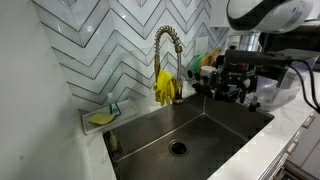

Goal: Push the faucet to the right side of the sink.

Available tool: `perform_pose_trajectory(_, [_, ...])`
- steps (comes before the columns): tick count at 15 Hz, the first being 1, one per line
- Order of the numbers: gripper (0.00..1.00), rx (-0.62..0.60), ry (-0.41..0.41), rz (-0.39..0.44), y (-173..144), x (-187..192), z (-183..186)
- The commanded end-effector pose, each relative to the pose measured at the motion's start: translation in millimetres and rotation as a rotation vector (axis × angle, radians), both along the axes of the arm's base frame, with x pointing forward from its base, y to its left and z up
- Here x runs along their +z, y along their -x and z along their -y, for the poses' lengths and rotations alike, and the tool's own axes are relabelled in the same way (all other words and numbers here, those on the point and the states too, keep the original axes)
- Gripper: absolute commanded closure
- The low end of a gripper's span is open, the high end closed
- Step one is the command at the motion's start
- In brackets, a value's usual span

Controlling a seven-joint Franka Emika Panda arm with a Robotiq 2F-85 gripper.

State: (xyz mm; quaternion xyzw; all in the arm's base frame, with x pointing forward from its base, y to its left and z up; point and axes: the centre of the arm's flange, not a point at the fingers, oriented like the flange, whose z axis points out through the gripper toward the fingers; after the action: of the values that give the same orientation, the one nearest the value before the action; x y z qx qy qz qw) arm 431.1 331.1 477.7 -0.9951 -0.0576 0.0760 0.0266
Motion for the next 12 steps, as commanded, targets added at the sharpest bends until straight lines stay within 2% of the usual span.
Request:
perform_pose_trajectory(1, [0.00,0.169,0.035,0.105,-3,2,-57])
perform_pose_trajectory(2, [0.00,0.092,0.022,0.061,2,-2,-32])
perform_pose_trajectory(4, [0.00,0.142,0.029,0.085,6,0,-51])
perform_pose_trajectory(7, [0.00,0.153,0.029,0.094,4,3,-53])
perform_pose_trajectory(12, [0.00,0.454,0.012,0.125,26,13,-69])
